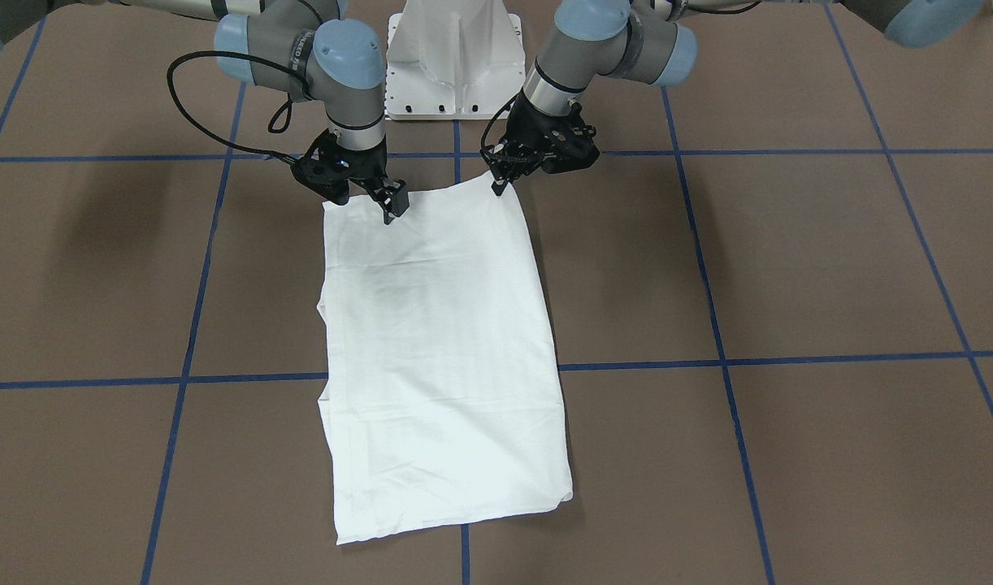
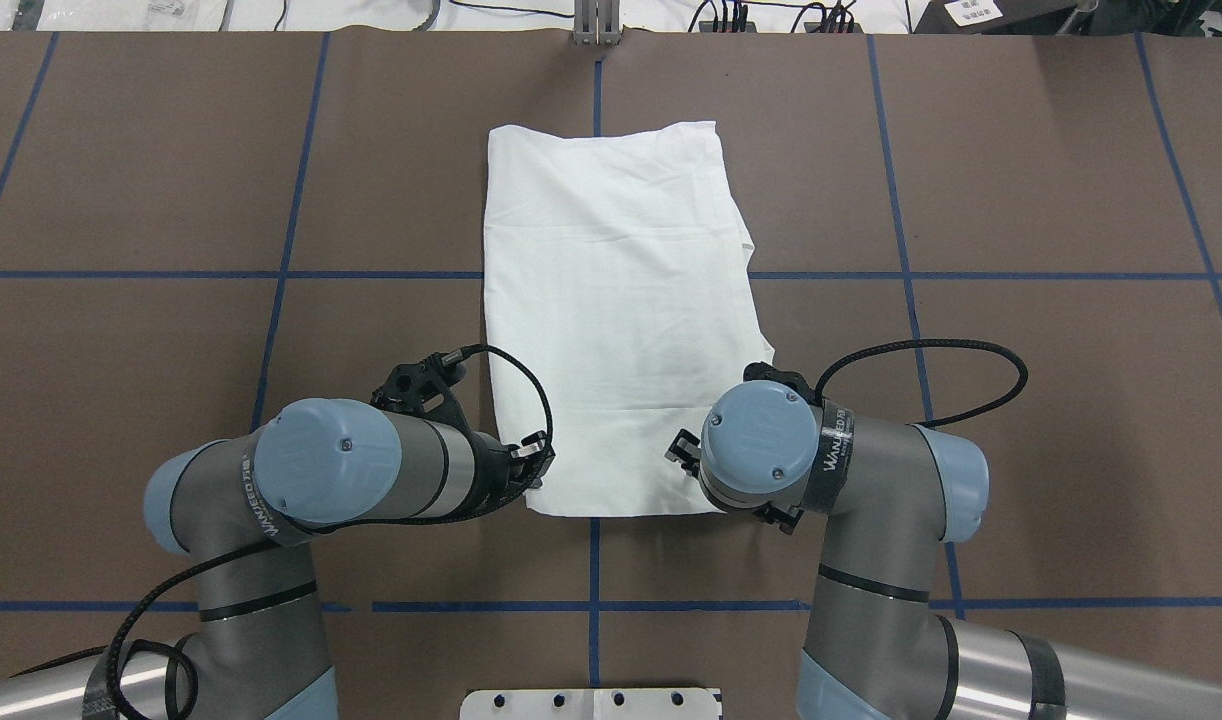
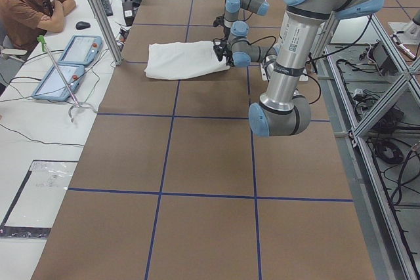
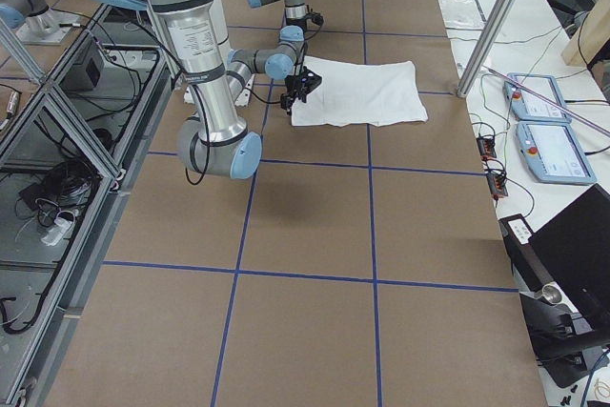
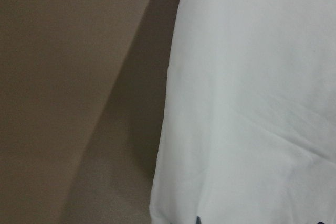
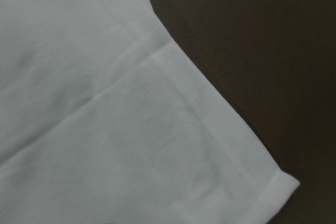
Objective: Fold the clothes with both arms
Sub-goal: 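Grasp the shirt's two near corners with the left and right grippers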
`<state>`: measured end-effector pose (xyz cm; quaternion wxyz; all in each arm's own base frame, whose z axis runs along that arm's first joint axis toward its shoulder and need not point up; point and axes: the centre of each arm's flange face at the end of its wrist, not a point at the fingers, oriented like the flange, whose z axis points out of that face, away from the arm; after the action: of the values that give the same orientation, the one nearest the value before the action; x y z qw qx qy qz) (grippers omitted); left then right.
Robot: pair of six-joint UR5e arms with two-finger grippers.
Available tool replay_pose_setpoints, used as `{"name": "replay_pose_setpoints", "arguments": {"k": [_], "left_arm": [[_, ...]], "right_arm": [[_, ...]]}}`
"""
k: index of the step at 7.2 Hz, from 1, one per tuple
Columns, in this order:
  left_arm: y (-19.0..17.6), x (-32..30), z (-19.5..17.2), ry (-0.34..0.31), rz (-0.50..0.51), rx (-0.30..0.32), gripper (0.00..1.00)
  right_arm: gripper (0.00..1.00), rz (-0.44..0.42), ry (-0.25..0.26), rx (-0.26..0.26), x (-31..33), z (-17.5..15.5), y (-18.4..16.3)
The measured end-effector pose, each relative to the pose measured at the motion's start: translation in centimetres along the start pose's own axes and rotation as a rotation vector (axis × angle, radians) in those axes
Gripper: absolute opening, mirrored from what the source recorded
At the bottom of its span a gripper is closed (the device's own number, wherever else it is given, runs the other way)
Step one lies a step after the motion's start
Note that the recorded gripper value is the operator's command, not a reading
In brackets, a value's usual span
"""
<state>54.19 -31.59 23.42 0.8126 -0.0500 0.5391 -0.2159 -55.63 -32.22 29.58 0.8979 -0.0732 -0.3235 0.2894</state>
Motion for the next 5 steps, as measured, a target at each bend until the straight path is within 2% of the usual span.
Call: {"name": "replay_pose_setpoints", "arguments": {"k": [1, 2, 3, 4, 5], "left_arm": [[-0.04, -0.03, -0.01, 0.000, 0.000, 0.001, 0.00], [-0.08, -0.05, -0.01, 0.000, -0.001, 0.001, 0.00], [-0.07, -0.02, -0.06, 0.001, 0.000, 0.001, 0.00], [-0.05, 0.02, -0.13, 0.002, 0.000, 0.001, 0.00], [-0.07, 0.04, -0.19, 0.003, 0.000, 0.001, 0.00]], "right_arm": [[0.82, -0.001, 0.001, 0.000, 0.02, 0.05, 0.07], [0.61, -0.002, 0.001, 0.001, 0.03, 0.08, 0.09], [0.32, -0.002, 0.001, 0.001, 0.04, 0.08, 0.09], [0.10, -0.003, 0.002, 0.000, 0.05, 0.09, 0.09], [0.04, -0.005, 0.002, -0.001, 0.05, 0.08, 0.10]]}}
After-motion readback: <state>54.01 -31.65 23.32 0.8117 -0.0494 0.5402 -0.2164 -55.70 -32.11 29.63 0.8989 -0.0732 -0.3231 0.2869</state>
